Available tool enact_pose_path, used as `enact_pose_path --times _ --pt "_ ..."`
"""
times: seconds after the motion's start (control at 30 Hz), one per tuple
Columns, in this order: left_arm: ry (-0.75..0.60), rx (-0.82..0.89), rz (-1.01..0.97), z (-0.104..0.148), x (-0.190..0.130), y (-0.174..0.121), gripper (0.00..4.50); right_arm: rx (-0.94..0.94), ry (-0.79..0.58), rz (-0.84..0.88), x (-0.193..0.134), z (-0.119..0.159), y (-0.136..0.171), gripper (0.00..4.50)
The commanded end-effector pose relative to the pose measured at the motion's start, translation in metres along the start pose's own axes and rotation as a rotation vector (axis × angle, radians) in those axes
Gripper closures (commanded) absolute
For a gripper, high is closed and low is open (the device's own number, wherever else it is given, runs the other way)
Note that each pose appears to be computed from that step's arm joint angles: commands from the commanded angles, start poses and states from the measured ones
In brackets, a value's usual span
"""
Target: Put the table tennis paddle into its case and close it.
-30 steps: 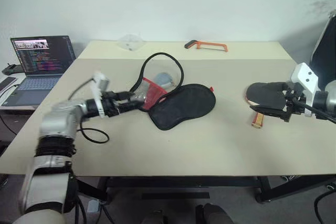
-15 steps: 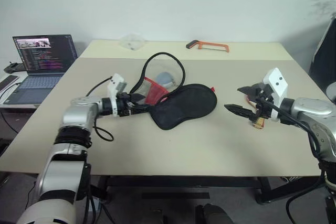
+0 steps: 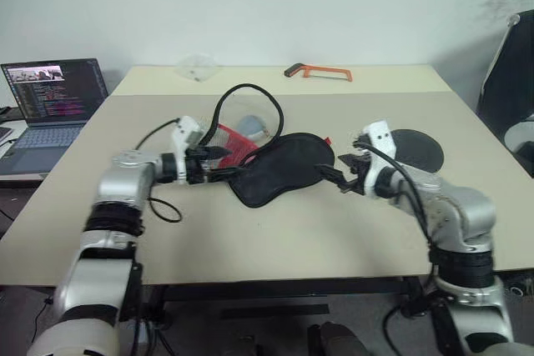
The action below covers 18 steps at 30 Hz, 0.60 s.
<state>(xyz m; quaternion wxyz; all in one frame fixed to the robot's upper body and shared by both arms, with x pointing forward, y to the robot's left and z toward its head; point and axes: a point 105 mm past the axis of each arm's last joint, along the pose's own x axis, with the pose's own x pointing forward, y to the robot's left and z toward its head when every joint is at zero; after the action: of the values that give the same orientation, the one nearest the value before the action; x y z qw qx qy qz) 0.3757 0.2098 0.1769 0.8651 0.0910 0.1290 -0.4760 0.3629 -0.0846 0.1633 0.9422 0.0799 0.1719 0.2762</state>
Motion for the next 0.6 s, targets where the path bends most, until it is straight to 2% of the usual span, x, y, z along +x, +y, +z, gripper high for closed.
enact_pose_path --times 0.03,0.13,0.3,0.6 --pt "-0.023 0.026 -0.009 0.012 -0.016 -0.007 0.00 0.103 -0.028 -0.161 0.011 0.007 -0.022 0.06" --pt "-0.022 0.022 0.020 0.011 -0.025 -0.008 0.00 0.177 -0.014 -0.242 0.026 0.001 -0.034 0.06" --pt "-0.020 0.008 0.040 0.004 -0.028 -0.016 0.00 0.199 0.003 -0.332 0.039 -0.001 -0.047 0.06" --pt "-0.012 -0.015 0.073 -0.003 -0.037 -0.024 0.00 0.224 0.047 -0.364 0.050 -0.016 -0.045 0.06"
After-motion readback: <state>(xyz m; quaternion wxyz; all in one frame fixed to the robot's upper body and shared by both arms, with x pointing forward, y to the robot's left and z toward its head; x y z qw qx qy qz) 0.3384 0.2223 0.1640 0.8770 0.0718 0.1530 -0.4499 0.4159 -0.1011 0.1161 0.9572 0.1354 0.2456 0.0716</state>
